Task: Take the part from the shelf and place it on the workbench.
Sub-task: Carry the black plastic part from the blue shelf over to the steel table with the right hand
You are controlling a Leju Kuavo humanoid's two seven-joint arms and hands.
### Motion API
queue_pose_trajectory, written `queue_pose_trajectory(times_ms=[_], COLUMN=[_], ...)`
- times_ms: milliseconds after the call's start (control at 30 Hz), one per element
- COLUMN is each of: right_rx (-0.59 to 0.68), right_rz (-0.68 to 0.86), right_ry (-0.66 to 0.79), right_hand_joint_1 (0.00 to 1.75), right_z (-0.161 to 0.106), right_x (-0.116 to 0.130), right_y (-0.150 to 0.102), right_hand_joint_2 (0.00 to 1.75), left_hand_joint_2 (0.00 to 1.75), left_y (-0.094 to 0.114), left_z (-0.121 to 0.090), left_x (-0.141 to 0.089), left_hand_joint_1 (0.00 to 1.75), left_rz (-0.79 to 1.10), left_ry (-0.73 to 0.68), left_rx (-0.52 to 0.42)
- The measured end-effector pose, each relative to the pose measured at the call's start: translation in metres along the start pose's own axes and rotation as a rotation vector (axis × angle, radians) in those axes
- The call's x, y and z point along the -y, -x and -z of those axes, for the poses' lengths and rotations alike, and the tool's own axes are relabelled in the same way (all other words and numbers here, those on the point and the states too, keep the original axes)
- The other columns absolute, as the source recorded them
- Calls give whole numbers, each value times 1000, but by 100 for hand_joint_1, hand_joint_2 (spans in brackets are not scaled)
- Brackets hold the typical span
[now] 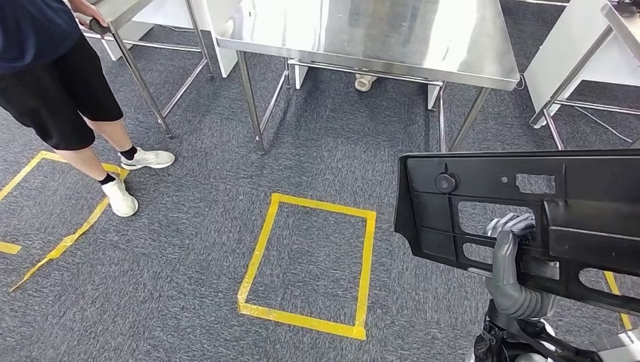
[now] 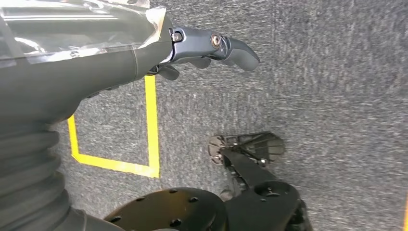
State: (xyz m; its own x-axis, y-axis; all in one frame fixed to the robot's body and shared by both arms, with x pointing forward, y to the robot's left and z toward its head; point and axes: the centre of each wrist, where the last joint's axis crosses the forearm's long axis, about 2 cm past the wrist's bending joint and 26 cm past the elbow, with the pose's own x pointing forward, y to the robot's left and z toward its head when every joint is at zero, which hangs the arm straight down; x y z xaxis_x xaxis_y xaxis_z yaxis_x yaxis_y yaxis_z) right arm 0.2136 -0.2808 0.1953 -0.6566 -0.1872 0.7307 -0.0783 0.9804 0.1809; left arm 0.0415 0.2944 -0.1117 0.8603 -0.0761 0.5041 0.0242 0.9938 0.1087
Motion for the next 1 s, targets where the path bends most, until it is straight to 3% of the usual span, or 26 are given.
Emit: queue_pose_trajectory(times_ms=[1000], right_rx=[4], right_rz=[2], right_ry=[-5], right_hand_joint_1=[166], right_z=[1], right_x=[-2], right_y=[-1], right_hand_joint_2=[175], left_hand_joint_2=[175], left_y=[5], left_z=[-2], left_x=[0], left_hand_joint_1=[0], left_rz=[3], left_ry=[1], left_rx=[-9])
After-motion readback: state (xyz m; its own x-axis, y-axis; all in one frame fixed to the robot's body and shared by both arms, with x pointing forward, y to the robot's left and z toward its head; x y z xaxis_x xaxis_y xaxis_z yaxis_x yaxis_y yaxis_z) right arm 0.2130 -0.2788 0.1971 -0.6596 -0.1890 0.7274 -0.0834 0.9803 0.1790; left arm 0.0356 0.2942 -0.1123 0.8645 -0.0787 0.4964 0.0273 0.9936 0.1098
